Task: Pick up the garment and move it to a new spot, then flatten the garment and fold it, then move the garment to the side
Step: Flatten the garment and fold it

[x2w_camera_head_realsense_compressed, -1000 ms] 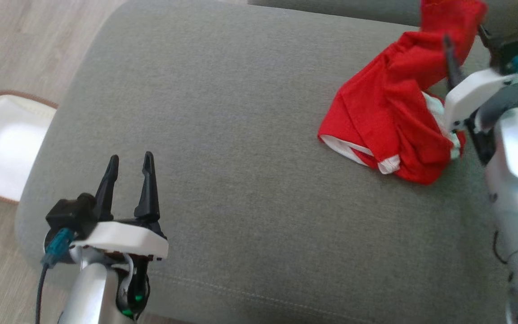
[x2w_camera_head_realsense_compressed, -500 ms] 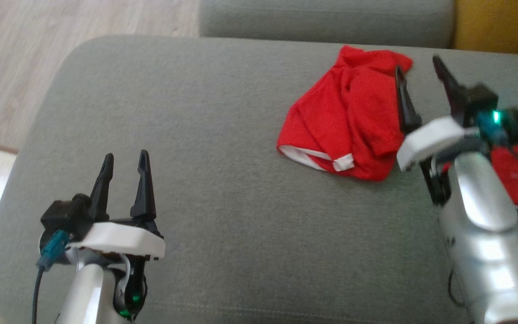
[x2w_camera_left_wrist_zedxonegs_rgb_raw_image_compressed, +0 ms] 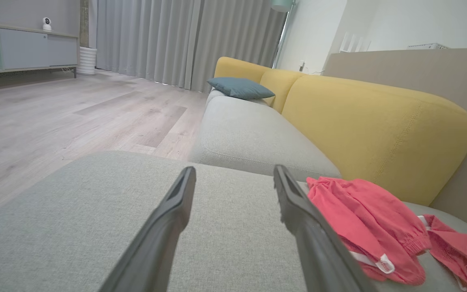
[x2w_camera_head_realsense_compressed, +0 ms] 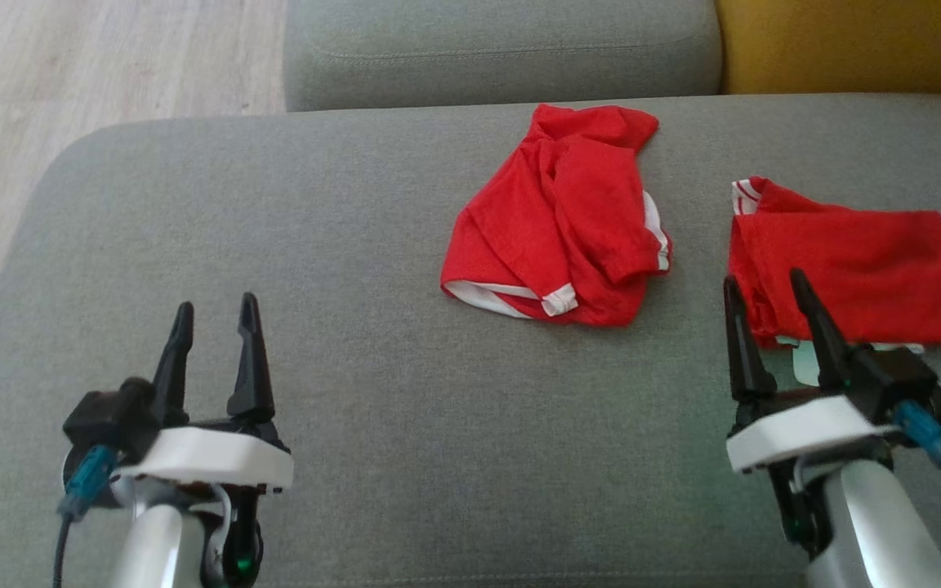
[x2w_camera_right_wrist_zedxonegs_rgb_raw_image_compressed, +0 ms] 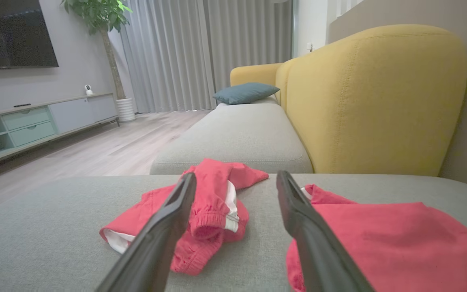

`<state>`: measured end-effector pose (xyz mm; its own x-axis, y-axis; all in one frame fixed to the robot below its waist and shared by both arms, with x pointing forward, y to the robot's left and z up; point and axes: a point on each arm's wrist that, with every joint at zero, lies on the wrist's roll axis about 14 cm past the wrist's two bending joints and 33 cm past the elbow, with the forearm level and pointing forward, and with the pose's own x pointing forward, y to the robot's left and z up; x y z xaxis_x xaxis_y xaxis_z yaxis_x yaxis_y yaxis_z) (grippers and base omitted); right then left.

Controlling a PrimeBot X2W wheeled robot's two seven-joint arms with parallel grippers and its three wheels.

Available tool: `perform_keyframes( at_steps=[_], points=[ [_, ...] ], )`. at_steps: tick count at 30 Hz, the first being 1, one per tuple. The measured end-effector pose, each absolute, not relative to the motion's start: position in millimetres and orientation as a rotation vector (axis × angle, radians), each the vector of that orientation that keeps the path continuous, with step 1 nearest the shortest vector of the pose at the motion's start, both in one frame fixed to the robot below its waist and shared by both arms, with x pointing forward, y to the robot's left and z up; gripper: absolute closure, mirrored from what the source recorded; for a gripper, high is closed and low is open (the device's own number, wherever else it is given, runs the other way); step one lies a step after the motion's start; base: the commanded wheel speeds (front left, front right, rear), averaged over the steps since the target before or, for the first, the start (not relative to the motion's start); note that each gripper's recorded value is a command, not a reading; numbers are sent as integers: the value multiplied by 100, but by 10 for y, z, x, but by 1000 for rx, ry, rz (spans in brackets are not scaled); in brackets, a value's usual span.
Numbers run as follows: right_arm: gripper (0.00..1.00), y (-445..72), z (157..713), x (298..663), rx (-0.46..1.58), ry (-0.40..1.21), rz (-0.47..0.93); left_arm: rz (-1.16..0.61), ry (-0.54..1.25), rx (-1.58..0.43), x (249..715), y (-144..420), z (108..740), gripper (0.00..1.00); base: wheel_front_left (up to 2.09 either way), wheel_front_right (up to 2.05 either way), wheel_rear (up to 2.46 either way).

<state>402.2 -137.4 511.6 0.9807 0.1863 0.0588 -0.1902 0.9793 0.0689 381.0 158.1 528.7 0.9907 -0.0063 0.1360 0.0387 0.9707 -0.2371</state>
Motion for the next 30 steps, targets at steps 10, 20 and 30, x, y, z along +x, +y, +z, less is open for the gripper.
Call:
perform_keyframes(
  at_steps=[10,20,30],
  points=[
    [0,-1445,5181,3988,93,-72,166,-3,-96,-248,3773,1614,5146,0,0,0,0],
    [0,-818,4958,4021,50,11,354,9,-67,-245,3787,1660,5045,0,0,0,0],
    [0,-310,4429,4143,-102,186,522,70,-24,-242,3706,1863,4894,0,0,0,0]
  ],
)
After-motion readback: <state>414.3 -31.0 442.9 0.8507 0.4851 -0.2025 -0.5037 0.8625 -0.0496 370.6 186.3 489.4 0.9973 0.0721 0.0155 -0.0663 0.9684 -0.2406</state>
